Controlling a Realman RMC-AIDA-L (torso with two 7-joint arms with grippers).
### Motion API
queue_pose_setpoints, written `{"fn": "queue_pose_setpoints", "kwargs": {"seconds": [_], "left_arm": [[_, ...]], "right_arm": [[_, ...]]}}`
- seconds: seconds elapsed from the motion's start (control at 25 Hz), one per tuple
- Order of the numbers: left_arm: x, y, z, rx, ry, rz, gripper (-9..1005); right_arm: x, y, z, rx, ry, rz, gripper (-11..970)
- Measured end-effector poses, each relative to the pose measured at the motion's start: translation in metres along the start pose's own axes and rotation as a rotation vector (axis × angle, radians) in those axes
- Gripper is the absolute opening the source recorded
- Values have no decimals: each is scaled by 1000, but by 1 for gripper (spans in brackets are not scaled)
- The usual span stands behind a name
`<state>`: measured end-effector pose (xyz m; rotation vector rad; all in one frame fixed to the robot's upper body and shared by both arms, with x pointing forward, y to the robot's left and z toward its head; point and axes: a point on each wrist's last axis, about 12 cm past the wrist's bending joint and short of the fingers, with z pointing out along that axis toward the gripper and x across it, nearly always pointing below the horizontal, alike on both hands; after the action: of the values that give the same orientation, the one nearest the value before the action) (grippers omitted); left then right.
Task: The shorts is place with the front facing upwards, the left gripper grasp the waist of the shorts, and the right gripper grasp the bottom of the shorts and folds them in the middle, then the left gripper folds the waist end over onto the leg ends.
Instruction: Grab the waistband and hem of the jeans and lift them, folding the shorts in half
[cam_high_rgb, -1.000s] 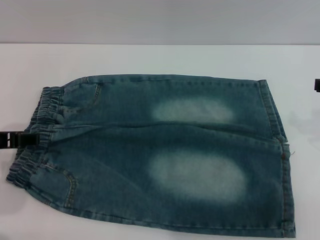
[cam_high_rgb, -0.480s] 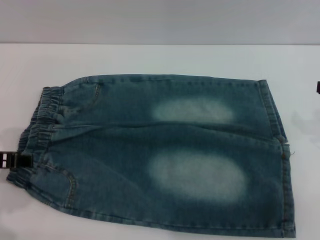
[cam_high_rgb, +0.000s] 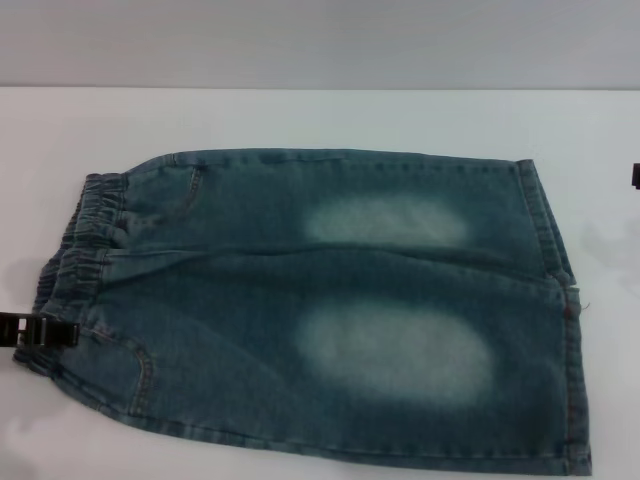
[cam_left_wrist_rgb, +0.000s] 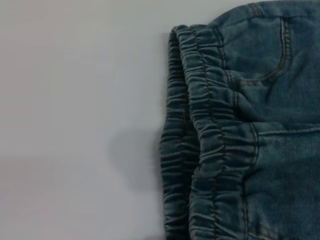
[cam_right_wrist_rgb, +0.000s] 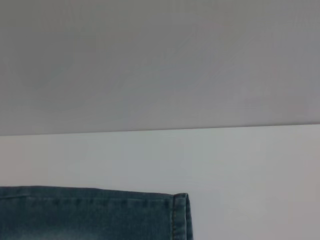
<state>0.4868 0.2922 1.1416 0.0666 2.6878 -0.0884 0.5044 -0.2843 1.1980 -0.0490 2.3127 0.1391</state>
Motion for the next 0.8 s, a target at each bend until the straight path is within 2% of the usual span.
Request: {"fn": "queue_pose_setpoints", "kwargs": {"seconds": [0.8], "left_arm": [[-1,-2,5,-1,19,-15,589]], "right_arm": [[-2,1,-1,-2,-7,-16,711]]}}
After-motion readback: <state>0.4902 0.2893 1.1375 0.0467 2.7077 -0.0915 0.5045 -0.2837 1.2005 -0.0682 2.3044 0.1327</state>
